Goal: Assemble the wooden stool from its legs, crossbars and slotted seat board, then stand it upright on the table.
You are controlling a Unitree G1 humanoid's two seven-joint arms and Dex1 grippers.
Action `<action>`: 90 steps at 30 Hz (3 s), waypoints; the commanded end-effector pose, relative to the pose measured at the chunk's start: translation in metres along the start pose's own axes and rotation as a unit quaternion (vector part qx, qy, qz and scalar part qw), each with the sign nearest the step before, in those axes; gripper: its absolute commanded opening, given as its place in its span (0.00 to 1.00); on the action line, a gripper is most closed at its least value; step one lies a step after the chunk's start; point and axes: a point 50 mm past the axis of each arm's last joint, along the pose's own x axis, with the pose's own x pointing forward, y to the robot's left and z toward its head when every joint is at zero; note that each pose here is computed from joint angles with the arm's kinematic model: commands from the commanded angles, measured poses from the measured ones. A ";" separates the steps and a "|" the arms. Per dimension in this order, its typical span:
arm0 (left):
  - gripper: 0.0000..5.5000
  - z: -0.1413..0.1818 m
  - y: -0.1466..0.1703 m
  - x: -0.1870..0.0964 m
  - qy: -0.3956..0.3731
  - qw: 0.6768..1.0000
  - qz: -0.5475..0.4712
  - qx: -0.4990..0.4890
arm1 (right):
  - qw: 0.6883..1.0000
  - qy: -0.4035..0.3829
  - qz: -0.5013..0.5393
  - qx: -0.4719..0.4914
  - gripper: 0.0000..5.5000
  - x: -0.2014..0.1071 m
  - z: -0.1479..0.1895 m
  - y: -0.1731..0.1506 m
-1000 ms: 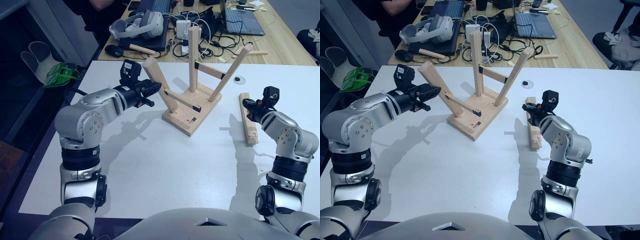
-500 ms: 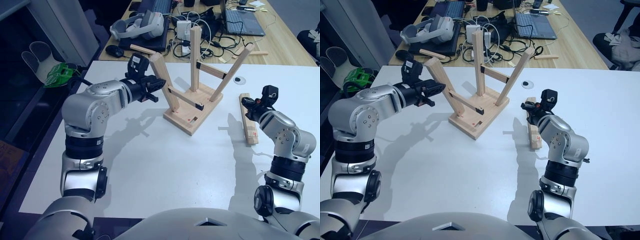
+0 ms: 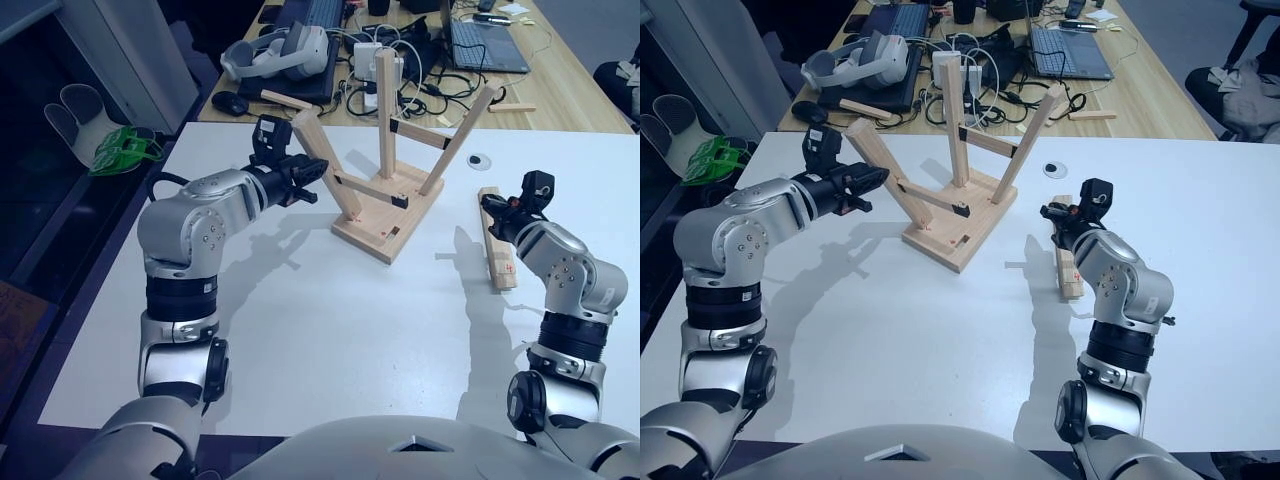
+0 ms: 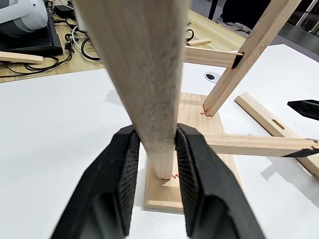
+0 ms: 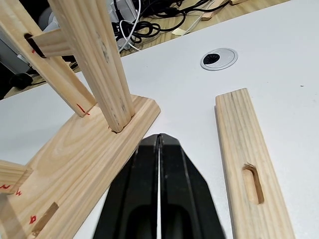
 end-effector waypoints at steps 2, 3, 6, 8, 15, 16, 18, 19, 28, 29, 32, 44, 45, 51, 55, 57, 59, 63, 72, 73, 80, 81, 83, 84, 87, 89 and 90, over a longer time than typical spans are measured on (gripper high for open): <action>0.18 0.017 -0.011 -0.001 -0.033 0.999 -0.014 0.030 | 1.000 0.001 0.006 0.000 0.00 0.002 0.002 -0.001; 0.18 0.023 -0.015 -0.001 -0.047 0.998 -0.021 0.034 | 1.000 0.002 0.007 0.001 0.00 0.002 0.002 -0.002; 0.28 0.041 -0.024 -0.003 -0.086 0.995 -0.031 0.037 | 1.000 0.002 0.008 0.003 0.00 0.002 0.003 -0.002; 0.35 0.050 -0.030 -0.006 -0.108 0.992 -0.039 0.043 | 1.000 0.002 0.010 0.006 0.00 0.002 0.003 -0.002; 0.52 0.100 -0.045 -0.024 -0.258 0.964 -0.040 0.058 | 1.000 0.005 0.018 0.018 0.00 0.002 0.004 -0.003; 0.52 0.113 -0.049 -0.030 -0.303 0.950 -0.046 0.057 | 1.000 0.006 0.020 0.022 0.00 0.002 0.004 -0.004; 0.52 0.128 -0.055 -0.036 -0.360 0.930 -0.053 0.045 | 0.999 0.007 0.023 0.027 0.00 0.001 0.005 -0.004; 0.52 0.127 -0.054 -0.032 -0.361 0.931 -0.050 0.031 | 0.999 0.008 0.024 0.028 0.00 0.001 0.005 -0.004; 0.52 -0.030 -0.051 0.048 -0.040 0.995 -0.023 -0.092 | 1.000 -0.003 0.022 -0.001 0.00 0.003 0.011 0.002; 0.52 -0.028 -0.053 0.047 -0.049 0.994 -0.024 -0.092 | 1.000 -0.003 0.022 -0.002 0.00 0.003 0.011 0.003; 0.52 -0.002 -0.060 0.044 -0.095 0.992 -0.032 -0.072 | 1.000 0.001 0.025 0.007 0.00 0.003 0.009 0.002; 0.52 0.109 -0.079 0.014 -0.309 0.948 -0.068 -0.028 | 0.989 -0.064 -0.103 0.090 0.00 -0.003 0.024 -0.022; 0.52 0.110 -0.077 0.012 -0.318 0.946 -0.059 -0.031 | 0.983 -0.065 -0.157 0.074 0.03 -0.005 0.025 -0.028; 0.66 0.103 -0.070 0.011 -0.328 0.944 -0.029 -0.034 | 0.959 -0.010 -0.279 -0.051 0.22 -0.014 0.016 -0.024; 0.76 0.099 -0.071 0.012 -0.327 0.944 -0.027 -0.046 | 0.955 0.056 -0.285 -0.068 0.33 -0.019 0.003 -0.020; 0.80 0.098 -0.070 0.011 -0.328 0.943 -0.023 -0.051 | 0.953 0.078 -0.284 -0.065 0.38 -0.025 0.002 -0.020; 0.87 0.096 -0.069 0.012 -0.327 0.943 -0.015 -0.055 | 0.954 0.103 -0.276 -0.057 0.45 -0.029 0.003 -0.023; 0.88 0.092 -0.069 0.014 -0.319 0.946 -0.009 -0.059 | 0.955 0.182 -0.231 -0.036 0.56 -0.034 -0.002 -0.030; 0.88 0.089 -0.066 0.016 -0.322 0.944 0.012 -0.069 | 0.954 0.250 -0.152 -0.066 0.82 -0.031 -0.010 -0.026; 0.88 0.090 -0.066 0.016 -0.322 0.944 0.012 -0.074 | 0.953 0.253 -0.151 -0.066 0.82 -0.030 -0.011 -0.026; 0.88 0.099 -0.062 0.013 -0.340 0.936 0.020 -0.090 | 0.941 0.281 -0.180 -0.048 0.82 -0.023 -0.023 -0.027; 0.88 0.098 -0.062 0.013 -0.339 0.936 0.021 -0.091 | 0.939 0.287 -0.184 -0.043 0.78 -0.022 -0.025 -0.028; 0.88 0.099 -0.060 0.012 -0.340 0.935 0.023 -0.093 | 0.936 0.291 -0.193 -0.038 0.73 -0.019 -0.024 -0.029; 0.88 0.100 -0.059 0.010 -0.342 0.935 0.026 -0.095 | 0.936 0.292 -0.195 -0.039 0.69 -0.017 -0.022 -0.028; 0.88 0.100 -0.053 0.008 -0.343 0.933 0.038 -0.101 | 0.934 0.296 -0.192 -0.050 0.60 -0.014 -0.019 -0.026; 0.88 0.100 -0.051 0.008 -0.341 0.933 0.042 -0.104 | 0.934 0.296 -0.188 -0.061 0.53 -0.013 -0.017 -0.024; 0.88 0.101 -0.050 0.008 -0.341 0.933 0.043 -0.105 | 0.934 0.295 -0.187 -0.071 0.51 -0.013 -0.016 -0.023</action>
